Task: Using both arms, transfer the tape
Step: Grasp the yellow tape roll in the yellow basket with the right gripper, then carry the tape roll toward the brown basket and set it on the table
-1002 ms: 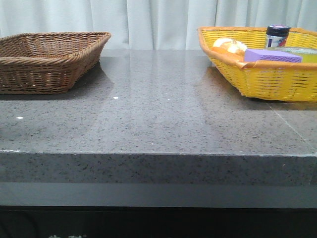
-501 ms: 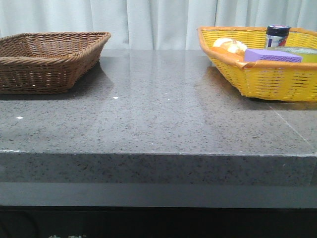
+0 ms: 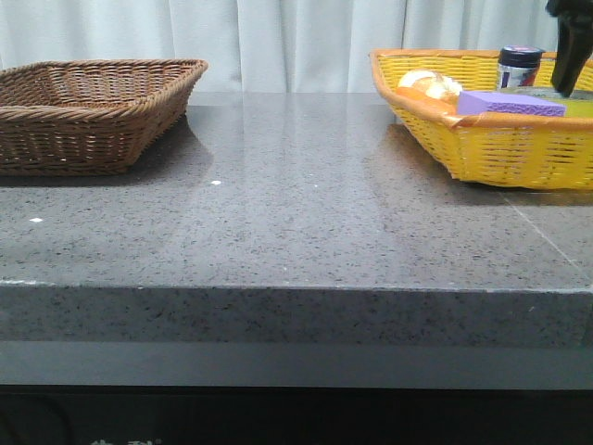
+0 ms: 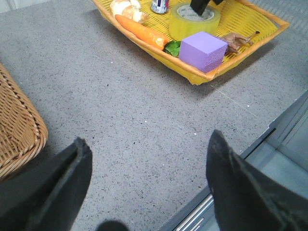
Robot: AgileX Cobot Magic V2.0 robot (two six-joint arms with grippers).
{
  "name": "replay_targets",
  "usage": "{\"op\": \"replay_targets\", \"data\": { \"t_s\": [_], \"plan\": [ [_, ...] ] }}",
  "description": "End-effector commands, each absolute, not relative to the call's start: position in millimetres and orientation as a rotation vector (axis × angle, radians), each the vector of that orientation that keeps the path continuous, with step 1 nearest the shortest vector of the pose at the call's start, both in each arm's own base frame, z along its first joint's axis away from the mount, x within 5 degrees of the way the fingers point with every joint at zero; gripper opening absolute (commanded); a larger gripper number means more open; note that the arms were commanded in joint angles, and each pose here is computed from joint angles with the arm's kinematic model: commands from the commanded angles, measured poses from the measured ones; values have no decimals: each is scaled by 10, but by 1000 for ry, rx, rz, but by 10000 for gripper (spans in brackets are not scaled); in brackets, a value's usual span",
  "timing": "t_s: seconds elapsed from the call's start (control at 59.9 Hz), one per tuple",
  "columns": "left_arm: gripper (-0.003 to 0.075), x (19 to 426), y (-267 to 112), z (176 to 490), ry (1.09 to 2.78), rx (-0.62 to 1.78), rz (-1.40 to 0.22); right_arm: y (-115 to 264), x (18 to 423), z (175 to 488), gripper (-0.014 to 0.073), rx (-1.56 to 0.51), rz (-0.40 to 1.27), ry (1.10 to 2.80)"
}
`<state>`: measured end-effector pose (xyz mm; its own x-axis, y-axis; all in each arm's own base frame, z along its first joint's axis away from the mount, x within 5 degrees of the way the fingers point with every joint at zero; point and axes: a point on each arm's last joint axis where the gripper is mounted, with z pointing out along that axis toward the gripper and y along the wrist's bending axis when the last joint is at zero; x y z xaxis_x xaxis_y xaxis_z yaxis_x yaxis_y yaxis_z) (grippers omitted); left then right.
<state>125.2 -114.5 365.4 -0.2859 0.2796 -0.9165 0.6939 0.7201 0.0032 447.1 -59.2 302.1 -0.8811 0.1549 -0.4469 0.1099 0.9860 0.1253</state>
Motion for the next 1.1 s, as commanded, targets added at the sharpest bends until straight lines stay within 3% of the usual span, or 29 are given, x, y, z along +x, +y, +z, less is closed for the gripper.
{"op": "replay_targets", "data": {
  "t_s": [0.0,0.1,0.25,0.334,0.584,0.818,1.085],
  "plan": [
    [491,1253,-1166,3822,1771,714,-531,-593,4470,3272,591,190,153,2571],
    [491,1253,-1166,3822,1771,714,-531,-588,4510,3174,526,195,175,2605],
    [491,1253,-1166,3822,1771,714,-531,-586,4517,3120,267,197,185,2632],
    [491,1253,-1166,3822,1771,714,-531,-586,4514,3131,190,196,182,2627],
    [491,1253,-1166,3822,1771,714,-531,-582,4499,3278,183,183,179,2614],
    [491,1253,-1166,3822,1771,714,-531,-518,4415,3609,183,139,185,2602],
    [491,1254,-1166,3824,1769,713,-531,-62,4231,4009,183,-5,211,2518]
  ]
}}
